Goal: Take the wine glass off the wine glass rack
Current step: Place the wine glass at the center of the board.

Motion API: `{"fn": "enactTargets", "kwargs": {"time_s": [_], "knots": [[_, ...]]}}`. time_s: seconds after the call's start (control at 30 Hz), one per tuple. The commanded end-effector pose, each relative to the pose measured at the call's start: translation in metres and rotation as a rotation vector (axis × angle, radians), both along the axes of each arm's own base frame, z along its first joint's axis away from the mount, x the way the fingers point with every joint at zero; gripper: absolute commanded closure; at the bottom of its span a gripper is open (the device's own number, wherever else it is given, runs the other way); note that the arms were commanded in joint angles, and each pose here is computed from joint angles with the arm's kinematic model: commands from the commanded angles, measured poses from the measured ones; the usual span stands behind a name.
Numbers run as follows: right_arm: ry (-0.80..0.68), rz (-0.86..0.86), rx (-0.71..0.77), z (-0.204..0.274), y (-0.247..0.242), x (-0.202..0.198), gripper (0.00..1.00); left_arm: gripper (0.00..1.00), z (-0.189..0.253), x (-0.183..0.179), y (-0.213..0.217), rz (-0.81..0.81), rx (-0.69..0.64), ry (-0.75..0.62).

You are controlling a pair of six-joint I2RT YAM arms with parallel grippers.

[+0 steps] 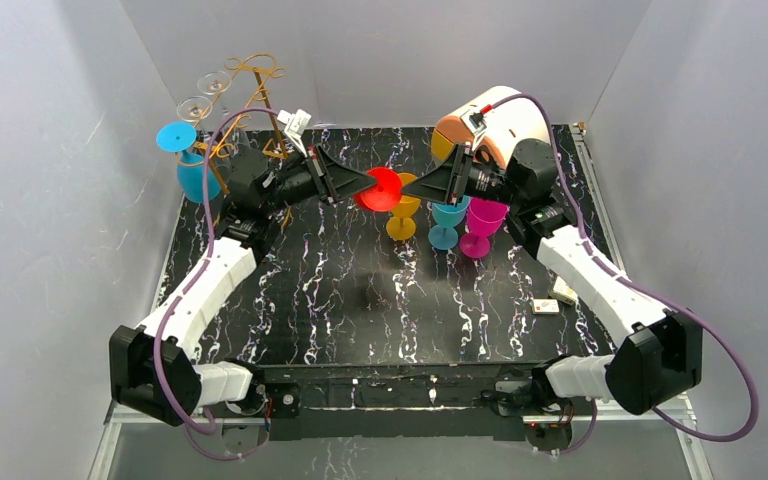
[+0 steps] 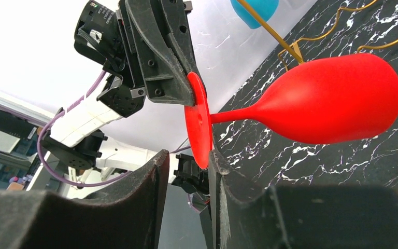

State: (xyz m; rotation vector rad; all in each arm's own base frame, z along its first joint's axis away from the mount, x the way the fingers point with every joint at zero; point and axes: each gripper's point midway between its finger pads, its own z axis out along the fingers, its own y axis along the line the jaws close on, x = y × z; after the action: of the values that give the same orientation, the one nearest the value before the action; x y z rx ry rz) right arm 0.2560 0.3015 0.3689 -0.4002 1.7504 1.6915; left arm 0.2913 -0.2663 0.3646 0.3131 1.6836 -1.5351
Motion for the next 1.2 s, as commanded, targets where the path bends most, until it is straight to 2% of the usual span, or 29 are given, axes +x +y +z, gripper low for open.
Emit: {"fn": "enactTargets", "kwargs": {"time_s": [0.0, 0.2, 0.33, 0.47, 0.6, 0.7, 0.83, 1.0, 1.17], "knots": [[-0.093, 0.038, 0.049, 0.026, 0.002, -0.005, 0.59, 1.0, 0.013, -0.026, 0.0, -0.061, -0.019, -0.034], [-0.05, 0.131, 0.031, 0.019, 0.013, -0.012, 0.59, 1.0, 0.015, -0.027, 0.0, -0.064, -0.017, -0.042], [-0.026, 0.101, 0.029, 0.015, 0.014, -0.009, 0.57, 1.0, 0.006, -0.022, 0.001, -0.046, 0.061, -0.042], [-0.022, 0.055, 0.017, 0.011, 0.011, -0.006, 0.54, 1.0, 0.005, -0.022, 0.002, -0.042, 0.064, -0.037], [0.015, -0.139, -0.039, -0.001, -0.002, 0.015, 0.48, 1.0, -0.014, -0.011, 0.011, 0.053, 0.154, 0.006], [-0.005, -0.274, -0.041, -0.003, -0.017, 0.024, 0.43, 1.0, -0.016, -0.013, 0.012, 0.049, 0.164, 0.004], [-0.02, -0.359, -0.037, -0.001, -0.029, 0.027, 0.26, 1.0, -0.013, -0.015, 0.012, 0.045, 0.158, 0.0], [-0.004, -0.297, -0.055, -0.003, -0.021, 0.024, 0.21, 1.0, -0.007, -0.016, 0.009, 0.028, 0.13, -0.003], [0.054, -0.13, -0.059, -0.011, -0.001, 0.016, 0.24, 1.0, -0.006, -0.018, 0.008, 0.016, 0.122, -0.004]]}}
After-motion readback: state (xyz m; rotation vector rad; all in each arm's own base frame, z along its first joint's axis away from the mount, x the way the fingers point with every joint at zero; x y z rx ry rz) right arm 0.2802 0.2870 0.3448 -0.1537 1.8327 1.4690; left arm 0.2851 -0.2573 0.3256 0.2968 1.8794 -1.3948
